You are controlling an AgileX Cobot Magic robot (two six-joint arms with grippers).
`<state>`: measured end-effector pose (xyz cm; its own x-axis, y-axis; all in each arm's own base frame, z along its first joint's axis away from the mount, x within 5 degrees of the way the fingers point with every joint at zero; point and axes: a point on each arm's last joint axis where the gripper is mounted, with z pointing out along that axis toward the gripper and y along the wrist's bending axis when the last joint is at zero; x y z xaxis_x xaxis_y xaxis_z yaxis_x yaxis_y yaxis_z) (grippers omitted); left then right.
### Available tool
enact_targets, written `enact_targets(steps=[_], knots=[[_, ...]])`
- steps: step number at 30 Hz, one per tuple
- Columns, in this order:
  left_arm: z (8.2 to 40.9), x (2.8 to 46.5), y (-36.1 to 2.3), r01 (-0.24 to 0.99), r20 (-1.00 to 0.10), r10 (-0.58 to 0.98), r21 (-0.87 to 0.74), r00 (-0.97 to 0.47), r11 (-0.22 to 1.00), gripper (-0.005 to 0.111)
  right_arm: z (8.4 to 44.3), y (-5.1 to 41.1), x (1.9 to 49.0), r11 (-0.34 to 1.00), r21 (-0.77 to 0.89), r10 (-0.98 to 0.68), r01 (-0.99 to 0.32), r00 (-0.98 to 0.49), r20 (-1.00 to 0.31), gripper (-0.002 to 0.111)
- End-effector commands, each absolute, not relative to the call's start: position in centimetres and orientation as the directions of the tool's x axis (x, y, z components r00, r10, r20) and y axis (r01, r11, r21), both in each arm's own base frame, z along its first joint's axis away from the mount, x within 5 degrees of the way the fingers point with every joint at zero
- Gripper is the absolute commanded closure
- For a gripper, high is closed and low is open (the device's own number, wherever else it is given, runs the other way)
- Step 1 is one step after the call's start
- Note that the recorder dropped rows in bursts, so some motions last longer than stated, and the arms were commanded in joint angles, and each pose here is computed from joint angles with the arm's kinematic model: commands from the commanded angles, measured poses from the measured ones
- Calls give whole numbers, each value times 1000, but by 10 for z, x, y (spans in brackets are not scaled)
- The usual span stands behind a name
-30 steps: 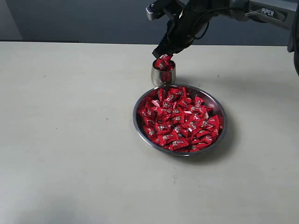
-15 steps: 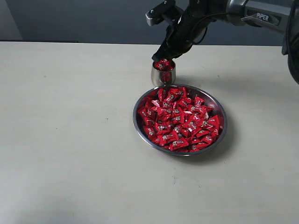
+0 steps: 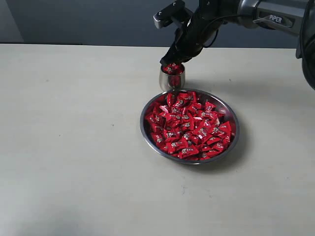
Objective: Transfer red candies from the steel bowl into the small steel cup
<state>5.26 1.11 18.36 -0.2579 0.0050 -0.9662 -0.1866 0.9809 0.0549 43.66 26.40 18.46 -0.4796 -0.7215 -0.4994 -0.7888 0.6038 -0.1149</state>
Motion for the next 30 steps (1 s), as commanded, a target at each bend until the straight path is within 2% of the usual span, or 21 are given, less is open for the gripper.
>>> enact_targets(steps=[1,3,5,12,24,29,30], knots=[[183,53,11,-181,-968,9,55,-250,982,106,187,262,439,611,-109,-711,-784,-483,-511,83],[183,53,11,-181,-968,9,55,-250,982,106,187,262,439,612,-110,-710,-783,-483,-513,74],[183,53,11,-181,-968,9,55,-250,982,106,187,262,439,612,-110,-710,-783,-483,-513,70],[183,53,11,-181,-968,9,55,-250,982,106,196,262,439,619,-111,-696,-777,-479,-535,70],[183,53,11,-181,-968,9,55,-250,982,106,245,254,428,624,-128,-677,-771,-453,-580,70],[183,53,11,-181,-968,9,55,-250,982,106,261,248,418,680,-57,-627,-731,-539,-563,71],[183,53,11,-181,-968,9,55,-250,982,106,262,247,417,696,-42,-609,-716,-559,-562,74]])
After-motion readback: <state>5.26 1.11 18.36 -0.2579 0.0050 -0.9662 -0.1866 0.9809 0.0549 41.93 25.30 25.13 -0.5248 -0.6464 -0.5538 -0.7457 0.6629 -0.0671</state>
